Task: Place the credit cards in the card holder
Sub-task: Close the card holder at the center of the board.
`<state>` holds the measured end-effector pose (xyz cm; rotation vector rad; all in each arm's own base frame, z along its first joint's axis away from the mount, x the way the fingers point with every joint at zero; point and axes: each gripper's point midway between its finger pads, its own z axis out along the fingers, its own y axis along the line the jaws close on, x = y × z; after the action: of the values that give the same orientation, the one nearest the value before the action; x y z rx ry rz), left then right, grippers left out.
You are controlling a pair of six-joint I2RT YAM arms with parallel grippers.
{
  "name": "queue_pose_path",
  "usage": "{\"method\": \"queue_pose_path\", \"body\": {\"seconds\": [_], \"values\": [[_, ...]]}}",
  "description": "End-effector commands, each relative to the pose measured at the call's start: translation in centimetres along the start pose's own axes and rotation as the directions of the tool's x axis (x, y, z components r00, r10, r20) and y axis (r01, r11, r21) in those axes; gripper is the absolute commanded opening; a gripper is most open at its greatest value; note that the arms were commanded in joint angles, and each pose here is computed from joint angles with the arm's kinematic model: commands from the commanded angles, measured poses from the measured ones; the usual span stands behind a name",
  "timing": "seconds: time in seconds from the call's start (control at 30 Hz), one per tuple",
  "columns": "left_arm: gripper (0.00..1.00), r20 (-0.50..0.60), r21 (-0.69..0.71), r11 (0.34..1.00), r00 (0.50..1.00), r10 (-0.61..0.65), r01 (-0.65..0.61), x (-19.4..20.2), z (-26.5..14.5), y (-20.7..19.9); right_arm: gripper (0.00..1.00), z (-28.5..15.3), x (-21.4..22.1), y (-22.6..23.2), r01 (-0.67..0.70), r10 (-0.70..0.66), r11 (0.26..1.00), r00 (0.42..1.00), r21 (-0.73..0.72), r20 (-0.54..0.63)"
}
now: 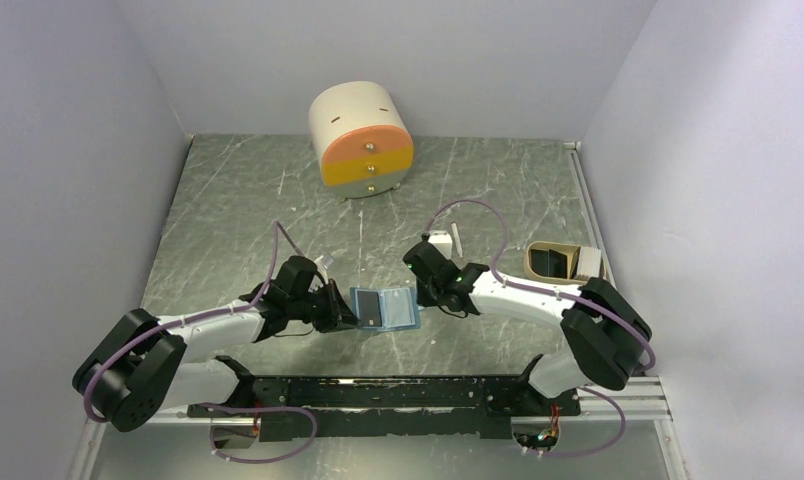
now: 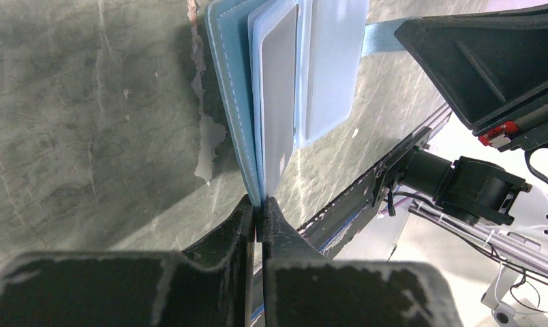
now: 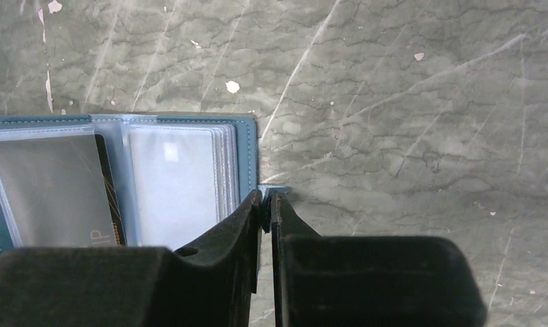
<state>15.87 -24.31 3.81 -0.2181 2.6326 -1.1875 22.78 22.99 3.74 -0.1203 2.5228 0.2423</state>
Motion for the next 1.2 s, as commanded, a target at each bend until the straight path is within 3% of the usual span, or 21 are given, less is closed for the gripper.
{"method": "queue_pose_path", "body": {"seconds": [0.0,0.17,0.3,0.5,0.63,0.93,1.17], "values": [[0.09,0.018,0.012,1.000,1.000,0.024,-0.024,-0.62,0.08,-0.68,0.11,-0.78,-1.15,-0.01,-0.001,0.001,1.000,0.999,0.011,0.044],[0.09,0.023,0.010,1.000,0.999,0.025,-0.025,-0.69,0.01,-0.70,0.07,-0.81,-1.09,0.14,-0.005,0.005,1.000,0.999,0.000,0.044],[0.09,0.025,0.013,1.000,0.999,0.025,-0.026,-0.71,-0.02,-0.79,0.20,-0.96,-1.33,0.11,-0.009,0.009,1.000,0.999,0.004,0.050],[0.09,0.027,0.011,1.000,0.999,0.025,-0.025,-0.74,-0.07,-0.76,0.10,-1.10,-1.46,0.24,-0.015,0.015,1.000,0.998,-0.006,0.058],[0.09,0.029,0.014,1.000,0.999,0.025,-0.026,-0.76,-0.10,-0.83,0.17,-1.19,-1.59,0.16,-0.015,0.015,1.000,0.998,-0.001,0.061],[0.09,0.026,0.016,1.000,0.999,0.026,-0.027,-0.69,-0.02,-0.83,0.21,-1.26,-1.45,0.26,-0.018,0.019,1.000,0.998,-0.013,0.060],[0.09,0.029,0.015,1.000,0.999,0.027,-0.028,-0.76,-0.03,-0.85,0.00,-1.46,-1.49,0.27,-0.021,0.022,1.000,0.998,-0.021,0.065]]}}
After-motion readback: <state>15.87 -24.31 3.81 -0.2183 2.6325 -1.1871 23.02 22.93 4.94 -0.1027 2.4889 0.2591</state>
